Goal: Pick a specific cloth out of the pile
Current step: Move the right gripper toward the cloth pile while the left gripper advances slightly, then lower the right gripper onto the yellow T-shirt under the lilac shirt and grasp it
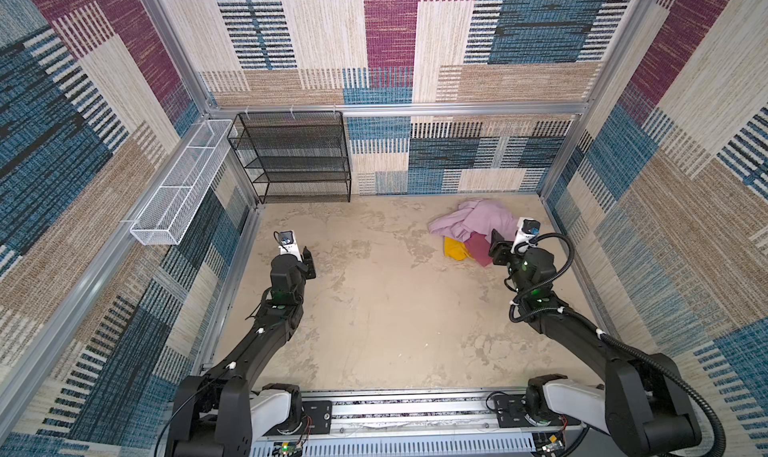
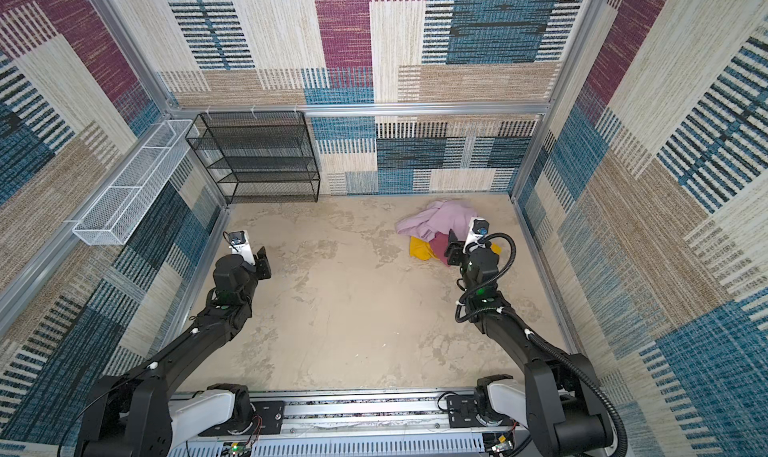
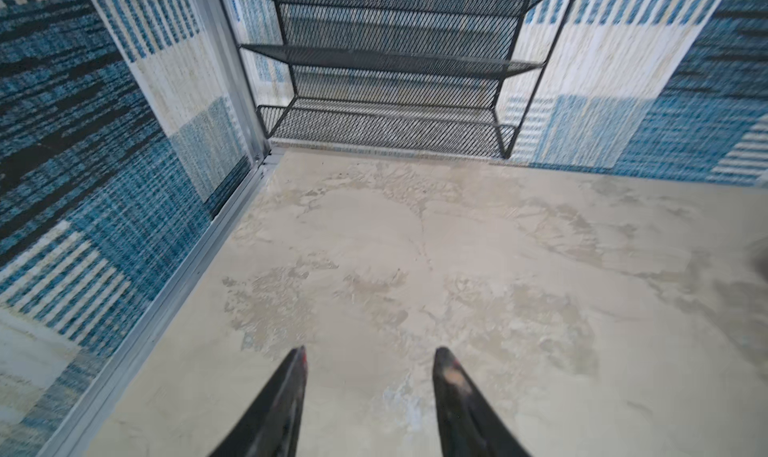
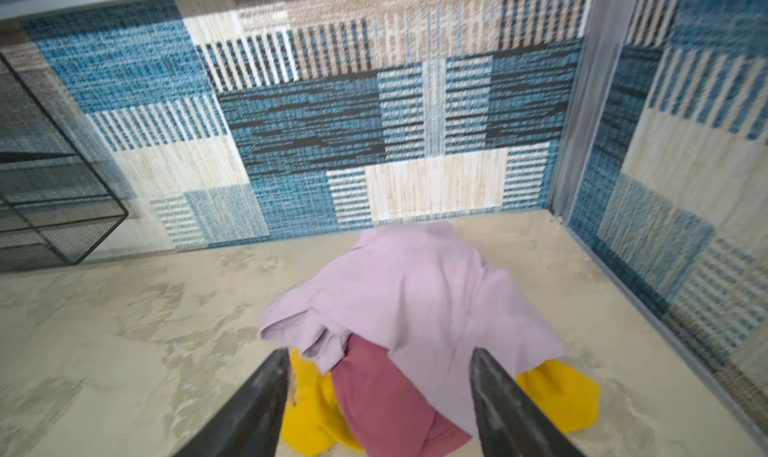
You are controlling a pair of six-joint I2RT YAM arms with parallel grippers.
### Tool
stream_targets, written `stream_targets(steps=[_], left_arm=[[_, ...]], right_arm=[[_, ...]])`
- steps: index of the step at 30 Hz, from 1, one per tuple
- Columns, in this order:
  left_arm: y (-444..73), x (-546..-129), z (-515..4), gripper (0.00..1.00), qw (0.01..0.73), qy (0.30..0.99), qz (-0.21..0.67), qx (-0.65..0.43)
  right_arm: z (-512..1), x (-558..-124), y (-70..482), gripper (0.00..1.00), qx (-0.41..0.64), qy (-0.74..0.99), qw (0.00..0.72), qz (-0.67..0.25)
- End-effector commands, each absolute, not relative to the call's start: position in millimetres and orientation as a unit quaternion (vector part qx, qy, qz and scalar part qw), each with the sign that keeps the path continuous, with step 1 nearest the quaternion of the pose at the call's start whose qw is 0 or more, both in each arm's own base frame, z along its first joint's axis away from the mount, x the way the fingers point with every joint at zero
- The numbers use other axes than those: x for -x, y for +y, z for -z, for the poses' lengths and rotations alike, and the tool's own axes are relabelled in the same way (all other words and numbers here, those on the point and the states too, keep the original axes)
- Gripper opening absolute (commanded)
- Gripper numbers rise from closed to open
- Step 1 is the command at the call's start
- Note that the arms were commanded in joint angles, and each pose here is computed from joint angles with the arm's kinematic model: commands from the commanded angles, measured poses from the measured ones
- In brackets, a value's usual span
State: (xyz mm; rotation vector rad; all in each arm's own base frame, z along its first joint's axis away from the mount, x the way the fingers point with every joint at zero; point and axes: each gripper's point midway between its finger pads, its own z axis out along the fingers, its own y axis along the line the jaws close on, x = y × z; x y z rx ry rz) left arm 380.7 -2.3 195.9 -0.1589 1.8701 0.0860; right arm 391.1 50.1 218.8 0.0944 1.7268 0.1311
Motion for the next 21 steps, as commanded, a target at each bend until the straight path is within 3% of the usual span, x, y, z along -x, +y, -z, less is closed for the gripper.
stream_targets(steps=[1, 10, 19, 21], left_arm=[[-23.3, -366.6, -170.6, 0.50, 0.514, 0.854, 0.008, 0.079], [-78.9, -360.3, -169.7, 0.49, 0.452, 0.891, 0.035, 0.027], [-88.9, -358.6, -166.9, 0.48, 0.449, 0.892, 0.052, 0.025], [-89.5, -360.1, -166.7, 0.48, 0.451, 0.891, 0.052, 0.023]], right_arm=[[-182.9, -383.9, 77.6, 0.67, -0.035, 0.814, 0.572, -0.089], [-136.2, -396.6, 138.0, 0.62, -0.018, 0.870, 0.471, -0.143], [-97.7, -428.8, 134.7, 0.59, -0.050, 0.909, 0.406, -0.084], [-85.9, -435.7, 137.8, 0.54, -0.050, 0.918, 0.386, -0.077]])
